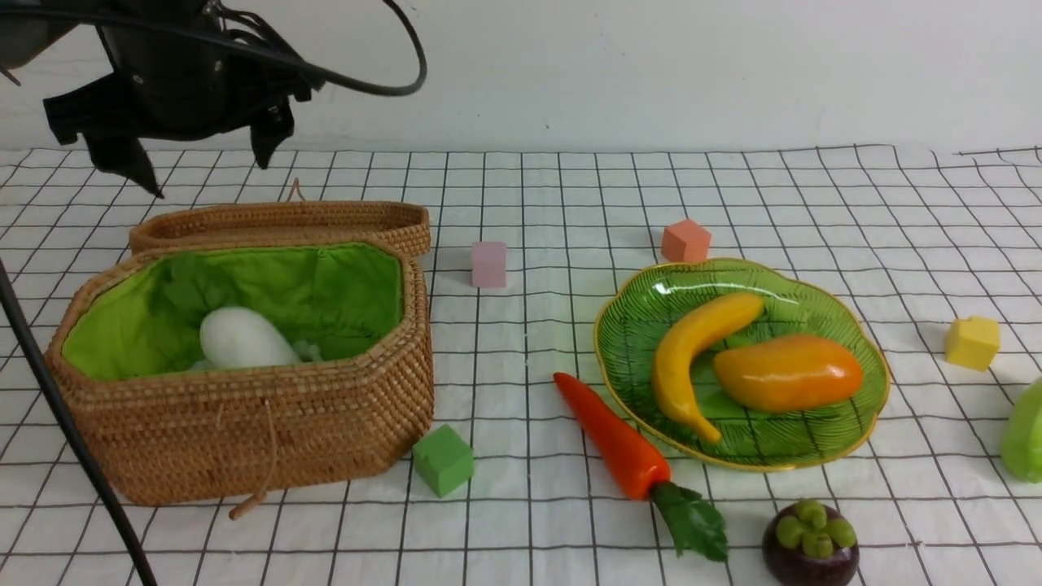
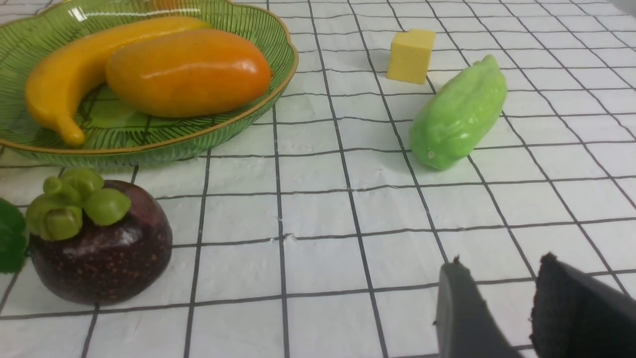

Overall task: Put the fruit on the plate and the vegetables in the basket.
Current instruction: Use the left arm to grab a carrot and put it into the left basket

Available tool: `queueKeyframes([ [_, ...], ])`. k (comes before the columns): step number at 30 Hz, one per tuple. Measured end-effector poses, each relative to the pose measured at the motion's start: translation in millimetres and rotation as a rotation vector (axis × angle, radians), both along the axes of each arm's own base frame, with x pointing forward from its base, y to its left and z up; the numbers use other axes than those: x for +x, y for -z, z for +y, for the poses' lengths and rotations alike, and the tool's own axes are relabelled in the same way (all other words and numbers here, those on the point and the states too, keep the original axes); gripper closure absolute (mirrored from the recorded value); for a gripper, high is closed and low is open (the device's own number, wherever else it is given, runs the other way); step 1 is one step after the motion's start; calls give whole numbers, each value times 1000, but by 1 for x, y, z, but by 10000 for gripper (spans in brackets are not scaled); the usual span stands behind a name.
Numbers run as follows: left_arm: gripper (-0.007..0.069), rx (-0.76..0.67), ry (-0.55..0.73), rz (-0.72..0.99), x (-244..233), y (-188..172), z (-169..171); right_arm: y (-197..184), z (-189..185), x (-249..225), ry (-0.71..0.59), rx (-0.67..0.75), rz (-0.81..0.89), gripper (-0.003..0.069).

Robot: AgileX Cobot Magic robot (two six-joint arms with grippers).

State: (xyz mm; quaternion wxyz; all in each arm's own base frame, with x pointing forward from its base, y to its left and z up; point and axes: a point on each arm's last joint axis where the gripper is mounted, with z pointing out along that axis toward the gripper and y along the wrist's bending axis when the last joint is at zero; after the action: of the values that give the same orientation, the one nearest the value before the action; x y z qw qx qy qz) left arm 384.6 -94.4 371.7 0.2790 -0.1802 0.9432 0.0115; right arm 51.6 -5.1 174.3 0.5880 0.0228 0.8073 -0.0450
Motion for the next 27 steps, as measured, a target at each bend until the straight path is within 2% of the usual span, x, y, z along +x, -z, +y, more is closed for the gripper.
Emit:
queueKeyframes([
  [1,14,-7,15,2,-1,0,-3,0,0,0,0,0,0,416],
  [2,36,-71,126,34,-10,-1,-27,0,0,0,0,0,0,416],
  [3,40,-79,147,37,-12,0,-33,0,0,0,0,0,0,416],
  [4,52,-133,267,73,-25,4,-71,0,0,0,0,0,0,416],
  [7,55,-173,422,97,-41,21,-132,0,0,0,0,0,0,416],
  [10,55,-183,492,134,-50,54,-182,0,0,0,0,0,0,416],
  [12,55,-180,507,191,-53,79,-203,0,0,0,0,0,0,416],
  [13,55,-178,509,196,-53,82,-205,0,0,0,0,0,0,416],
  [18,57,-176,532,365,-61,146,-240,0,0,0,0,0,0,416],
  [27,65,-155,527,405,-58,171,-245,0,0,0,0,0,0,416],
])
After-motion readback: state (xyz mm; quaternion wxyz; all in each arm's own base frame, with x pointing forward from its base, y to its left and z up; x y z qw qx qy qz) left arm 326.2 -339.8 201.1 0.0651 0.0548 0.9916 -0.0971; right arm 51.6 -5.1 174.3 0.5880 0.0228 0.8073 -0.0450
